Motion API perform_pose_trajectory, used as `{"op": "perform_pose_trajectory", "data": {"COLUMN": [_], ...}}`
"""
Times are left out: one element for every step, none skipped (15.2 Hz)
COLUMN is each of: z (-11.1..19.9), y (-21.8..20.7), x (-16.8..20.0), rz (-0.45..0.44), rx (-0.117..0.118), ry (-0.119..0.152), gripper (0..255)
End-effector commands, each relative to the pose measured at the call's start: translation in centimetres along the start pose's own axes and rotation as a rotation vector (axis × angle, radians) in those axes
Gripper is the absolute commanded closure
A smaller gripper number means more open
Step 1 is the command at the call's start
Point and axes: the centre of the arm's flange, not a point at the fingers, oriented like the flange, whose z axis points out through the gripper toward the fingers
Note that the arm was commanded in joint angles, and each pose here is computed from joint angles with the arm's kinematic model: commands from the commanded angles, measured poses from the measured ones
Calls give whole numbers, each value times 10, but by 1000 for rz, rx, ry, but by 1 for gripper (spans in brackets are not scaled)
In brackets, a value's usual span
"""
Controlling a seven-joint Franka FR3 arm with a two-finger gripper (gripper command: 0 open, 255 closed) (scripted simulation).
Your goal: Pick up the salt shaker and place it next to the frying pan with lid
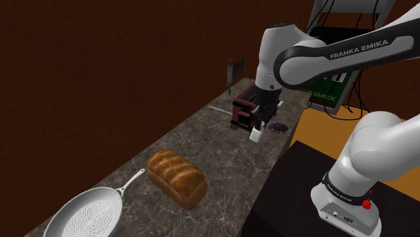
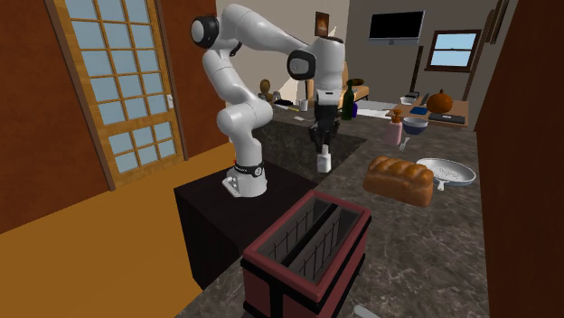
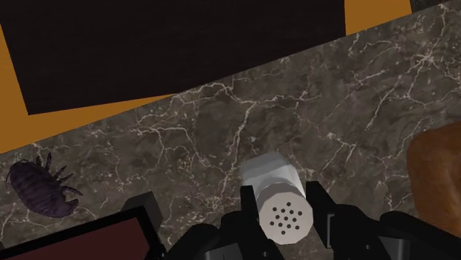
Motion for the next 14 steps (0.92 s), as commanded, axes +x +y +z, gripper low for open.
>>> {"op": "perform_pose_trajectory", "data": {"z": [2,2,2,2,2,2,2,2,2,2,2,2,2,2], "y": [-27,-40,-53,-65,-78,-91,-104,-117,-129,-142,-155,-168,-180,-193], "x": [6,9,13,16,19,23,26,29,33,36,39,42,46,49], "rz": [0,0,0,0,0,0,0,0,0,0,0,0,0,0], "rx": [1,1,1,1,1,1,1,1,1,1,1,1,1,1], "ry": [0,0,0,0,0,0,0,0,0,0,0,0,0,0], "gripper": [255,255,255,255,255,255,255,255,255,255,255,255,255,255]}}
